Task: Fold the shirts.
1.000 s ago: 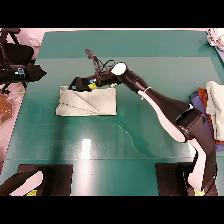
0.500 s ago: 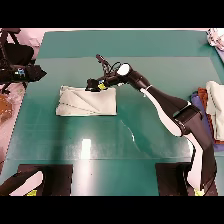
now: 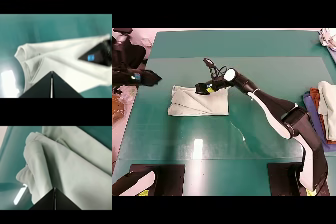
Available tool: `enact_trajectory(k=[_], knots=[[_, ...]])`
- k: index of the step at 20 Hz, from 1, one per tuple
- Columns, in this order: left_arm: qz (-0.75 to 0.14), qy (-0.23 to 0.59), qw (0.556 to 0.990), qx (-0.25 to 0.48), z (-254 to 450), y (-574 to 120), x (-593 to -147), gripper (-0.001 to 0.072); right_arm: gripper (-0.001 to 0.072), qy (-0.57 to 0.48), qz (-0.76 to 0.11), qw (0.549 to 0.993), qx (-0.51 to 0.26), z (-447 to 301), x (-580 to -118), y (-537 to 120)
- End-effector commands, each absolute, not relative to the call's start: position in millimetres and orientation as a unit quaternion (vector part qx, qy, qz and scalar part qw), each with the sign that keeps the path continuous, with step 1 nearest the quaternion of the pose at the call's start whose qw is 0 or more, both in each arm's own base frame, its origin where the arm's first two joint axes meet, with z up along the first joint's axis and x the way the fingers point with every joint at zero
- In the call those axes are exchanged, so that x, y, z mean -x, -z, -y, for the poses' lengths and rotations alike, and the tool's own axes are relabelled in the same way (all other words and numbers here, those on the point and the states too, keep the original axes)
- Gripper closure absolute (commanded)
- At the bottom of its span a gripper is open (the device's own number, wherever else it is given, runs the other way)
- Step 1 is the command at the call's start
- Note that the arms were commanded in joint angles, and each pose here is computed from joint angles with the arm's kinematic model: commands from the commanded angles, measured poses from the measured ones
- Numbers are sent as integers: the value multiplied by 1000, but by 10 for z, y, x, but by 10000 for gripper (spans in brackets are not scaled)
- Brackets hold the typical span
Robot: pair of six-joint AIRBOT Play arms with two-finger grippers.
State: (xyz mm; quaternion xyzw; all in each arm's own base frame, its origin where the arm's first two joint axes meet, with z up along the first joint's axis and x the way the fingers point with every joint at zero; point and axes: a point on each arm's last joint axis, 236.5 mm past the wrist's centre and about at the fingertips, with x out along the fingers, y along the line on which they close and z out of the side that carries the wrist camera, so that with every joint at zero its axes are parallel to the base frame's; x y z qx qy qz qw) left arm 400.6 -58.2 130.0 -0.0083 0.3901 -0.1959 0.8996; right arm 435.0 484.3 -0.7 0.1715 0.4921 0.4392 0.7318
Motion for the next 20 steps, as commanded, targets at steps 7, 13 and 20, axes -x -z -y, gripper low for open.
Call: enact_trajectory(k=[7,13,20], knots=[[-378,451,728,-351,1410,-274,-3821,103,699,-405,-417,813,-22,-3705,-4568,-1236],[-331,496,626,-503,1186,54,-3927,106,699,-364,-407,838,-10,-2961,-4633,-1709],[-278,467,627,-559,1163,2,-4246,105,698,-369,-431,823,15,-2816,-4540,-1546]])
